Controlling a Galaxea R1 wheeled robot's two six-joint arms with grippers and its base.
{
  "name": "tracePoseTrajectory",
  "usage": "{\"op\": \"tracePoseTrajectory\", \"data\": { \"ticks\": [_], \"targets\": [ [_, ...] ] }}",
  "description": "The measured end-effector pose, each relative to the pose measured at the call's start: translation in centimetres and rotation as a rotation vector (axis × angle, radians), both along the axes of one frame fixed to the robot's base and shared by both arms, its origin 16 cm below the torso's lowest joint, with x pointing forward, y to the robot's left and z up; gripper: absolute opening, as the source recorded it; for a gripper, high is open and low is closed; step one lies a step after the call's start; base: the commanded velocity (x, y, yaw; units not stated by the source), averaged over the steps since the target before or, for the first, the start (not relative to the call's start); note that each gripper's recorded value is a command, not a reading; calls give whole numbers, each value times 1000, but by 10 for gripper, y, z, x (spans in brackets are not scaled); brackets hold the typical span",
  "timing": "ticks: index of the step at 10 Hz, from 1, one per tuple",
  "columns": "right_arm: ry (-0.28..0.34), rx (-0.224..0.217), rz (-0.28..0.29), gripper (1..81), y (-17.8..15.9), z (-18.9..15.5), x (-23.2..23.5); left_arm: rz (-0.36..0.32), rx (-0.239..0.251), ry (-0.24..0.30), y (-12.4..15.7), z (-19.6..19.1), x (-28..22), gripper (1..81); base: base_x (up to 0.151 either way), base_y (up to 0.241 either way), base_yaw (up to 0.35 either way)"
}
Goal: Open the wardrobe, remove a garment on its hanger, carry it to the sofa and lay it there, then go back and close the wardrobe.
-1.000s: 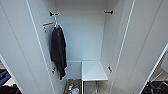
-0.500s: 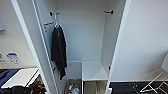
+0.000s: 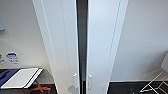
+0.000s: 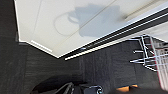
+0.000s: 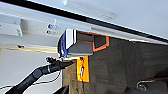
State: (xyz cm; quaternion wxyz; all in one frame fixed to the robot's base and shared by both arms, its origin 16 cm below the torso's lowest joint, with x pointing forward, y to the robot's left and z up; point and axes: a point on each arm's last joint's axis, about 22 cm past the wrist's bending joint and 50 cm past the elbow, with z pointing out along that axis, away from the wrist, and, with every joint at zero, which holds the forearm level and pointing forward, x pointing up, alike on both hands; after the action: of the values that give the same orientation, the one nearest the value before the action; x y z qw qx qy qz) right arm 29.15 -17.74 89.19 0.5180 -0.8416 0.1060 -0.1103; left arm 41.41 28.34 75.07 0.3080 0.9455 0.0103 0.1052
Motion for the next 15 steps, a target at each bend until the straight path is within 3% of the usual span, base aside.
{"op": "tracePoseTrajectory", "data": {
  "ticks": [2,4,5,6,7,8,9,11,13,15],
  "targets": [
    [70,-81,-59,811,-27,-65,-2,14,40,44,14,-58,-40,811,0,0,0],
    [147,-192,-129,811,-63,-145,-7,-2,95,158,20,-140,-126,811,0,0,0],
    [179,-263,-155,811,-84,-187,-14,-16,114,177,14,-171,-157,811,0,0,0],
    [214,-312,-163,811,-91,-226,-30,-32,102,181,-17,-200,-182,811,0,0,0],
    [253,-341,-145,811,-80,-264,-58,-63,75,203,-58,-223,-218,811,0,0,0],
    [289,-362,-122,811,-63,-297,-87,-87,79,228,-79,-243,-253,811,0,0,0],
    [319,-395,-100,811,-49,-330,-117,-86,115,245,-77,-262,-275,811,0,0,0],
    [337,-501,-83,811,-53,-382,-152,-84,207,224,-66,-293,-283,811,0,0,0],
    [342,-570,-44,811,-27,-422,-189,-91,261,216,-85,-313,-293,811,0,0,0],
    [385,-643,4,811,-8,-451,-248,-109,321,229,-97,-328,-321,811,0,0,0]
  ]
}}
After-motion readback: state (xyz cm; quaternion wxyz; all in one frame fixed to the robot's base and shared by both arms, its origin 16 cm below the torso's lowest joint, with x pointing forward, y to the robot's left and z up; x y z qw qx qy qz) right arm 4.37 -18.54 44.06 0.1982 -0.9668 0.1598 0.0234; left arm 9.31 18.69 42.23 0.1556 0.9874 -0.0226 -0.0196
